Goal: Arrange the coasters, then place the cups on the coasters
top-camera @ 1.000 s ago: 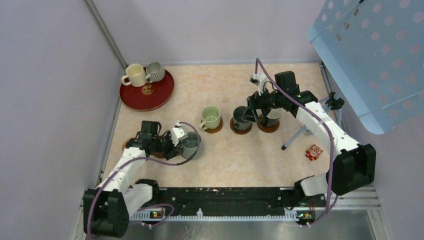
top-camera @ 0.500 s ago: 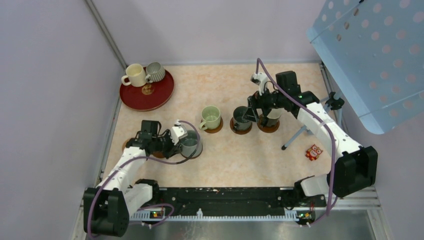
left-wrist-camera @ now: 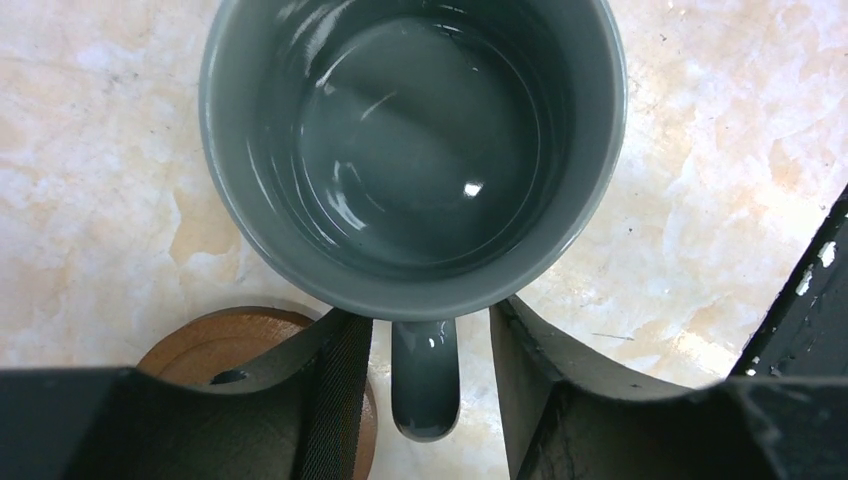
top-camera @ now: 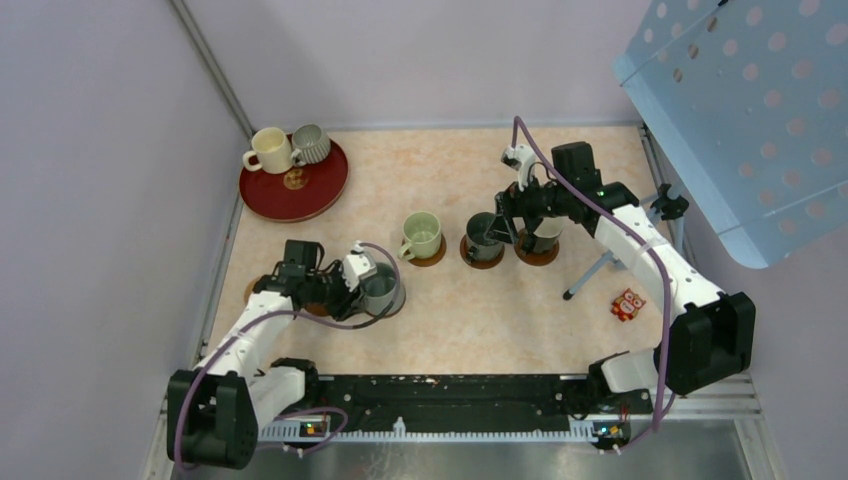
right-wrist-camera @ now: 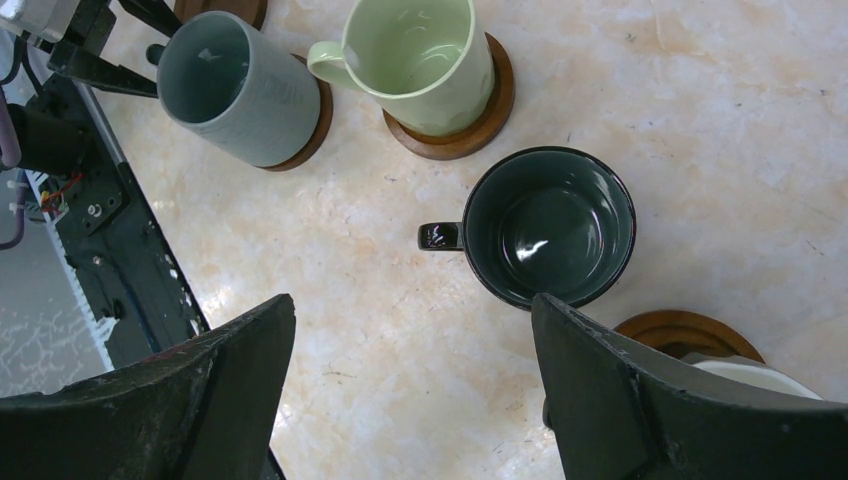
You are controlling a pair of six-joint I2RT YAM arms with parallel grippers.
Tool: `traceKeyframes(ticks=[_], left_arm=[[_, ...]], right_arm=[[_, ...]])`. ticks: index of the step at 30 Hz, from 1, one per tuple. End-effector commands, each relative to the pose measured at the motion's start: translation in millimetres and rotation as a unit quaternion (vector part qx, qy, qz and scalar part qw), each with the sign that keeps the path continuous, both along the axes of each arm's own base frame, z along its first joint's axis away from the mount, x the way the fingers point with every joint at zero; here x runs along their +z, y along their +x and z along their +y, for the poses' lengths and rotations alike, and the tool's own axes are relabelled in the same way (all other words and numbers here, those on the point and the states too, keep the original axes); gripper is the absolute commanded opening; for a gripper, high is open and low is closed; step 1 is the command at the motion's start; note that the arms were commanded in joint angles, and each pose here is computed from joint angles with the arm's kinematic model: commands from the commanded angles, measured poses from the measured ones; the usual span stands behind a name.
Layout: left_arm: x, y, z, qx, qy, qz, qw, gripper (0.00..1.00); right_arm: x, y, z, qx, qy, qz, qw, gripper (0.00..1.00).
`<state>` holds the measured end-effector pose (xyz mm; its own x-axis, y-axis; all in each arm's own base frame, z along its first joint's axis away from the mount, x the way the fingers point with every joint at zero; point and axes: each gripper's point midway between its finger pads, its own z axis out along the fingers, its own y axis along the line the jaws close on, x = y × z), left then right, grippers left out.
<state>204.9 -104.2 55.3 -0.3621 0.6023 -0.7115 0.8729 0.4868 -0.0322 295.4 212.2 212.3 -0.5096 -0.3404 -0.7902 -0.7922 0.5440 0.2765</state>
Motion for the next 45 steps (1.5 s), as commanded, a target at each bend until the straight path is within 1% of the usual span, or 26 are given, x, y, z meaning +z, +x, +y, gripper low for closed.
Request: traceKeyframes(ticks=[1, 3, 5, 7, 11, 16, 21, 26, 32, 34, 37, 39, 40, 41, 42, 45], left_arm=[[25.5, 8.5, -2.9, -0.013, -0.005, -0.041, 0.999, 0.53], [28.6, 7.5, -1.1, -0.009, 0.0, -0.038, 0.999, 0.53], [28.7, 5.9, 2.3, 0.0, 0.008, -0.026, 1.0, 0.58], [27.1, 1.9, 5.0, 0.001, 0.017, -0.009, 1.0, 0.59], [24.8, -6.7, 8.9, -0.005, 0.032, 0.021, 0.999, 0.6], [23.6, -16.3, 10.2, -0.025, 0.039, 0.031, 0.998, 0.58], [26.5, -28.3, 3.2, -0.059, 0.021, 0.037, 0.997, 0.55], [27.9, -30.3, -0.9, -0.065, 0.009, 0.041, 0.997, 0.49], [30.5, -30.6, -2.7, -0.068, 0.004, 0.045, 0.997, 0.49], [34.2, -26.6, -2.6, -0.063, 0.005, 0.044, 0.997, 0.51], [43.2, -15.6, 2.3, -0.043, 0.019, 0.045, 0.998, 0.58], [53.1, -2.1, 6.9, -0.038, 0.033, 0.032, 0.998, 0.68], [60.0, 6.0, 9.8, -0.035, 0.035, 0.022, 0.999, 0.75], [67.7, 13.7, 12.0, -0.034, 0.034, 0.014, 0.999, 0.79], [76.4, 21.3, 13.1, -0.032, 0.028, 0.009, 0.999, 0.81], [105.2, 48.5, 19.8, -0.011, -0.009, 0.01, 1.0, 0.81]], right_arm=[[21.7, 2.9, -1.6, -0.001, 0.011, -0.032, 0.999, 0.87], [21.7, 2.6, -1.4, 0.0, 0.011, -0.032, 0.999, 0.87], [20.9, 2.5, -1.1, 0.001, 0.011, -0.031, 0.999, 0.87], [21.1, 2.5, -0.9, 0.002, 0.011, -0.031, 0.999, 0.87], [20.4, 2.1, -0.7, 0.004, 0.011, -0.031, 0.999, 0.87], [19.1, 1.3, -0.7, 0.005, 0.012, -0.029, 0.999, 0.87], [19.7, 1.6, 0.0, 0.007, 0.014, -0.031, 0.999, 0.87], [19.1, 1.5, 0.3, 0.007, 0.014, -0.03, 0.999, 0.87], [19.4, 1.7, 0.3, 0.008, 0.014, -0.03, 0.999, 0.87], [20.1, 2.0, 0.4, 0.007, 0.014, -0.032, 0.999, 0.87], [18.1, 1.8, 0.2, 0.008, 0.013, -0.029, 0.999, 0.87], [16.9, 2.2, 0.4, 0.009, 0.013, -0.028, 0.999, 0.87], [16.8, 2.6, 0.6, 0.009, 0.013, -0.027, 1.0, 0.87], [16.3, 2.6, 0.9, 0.01, 0.012, -0.026, 1.0, 0.87], [16.9, 3.1, 0.8, 0.011, 0.011, -0.026, 1.0, 0.87], [15.3, 3.7, 0.7, 0.012, 0.008, -0.025, 1.0, 0.87]])
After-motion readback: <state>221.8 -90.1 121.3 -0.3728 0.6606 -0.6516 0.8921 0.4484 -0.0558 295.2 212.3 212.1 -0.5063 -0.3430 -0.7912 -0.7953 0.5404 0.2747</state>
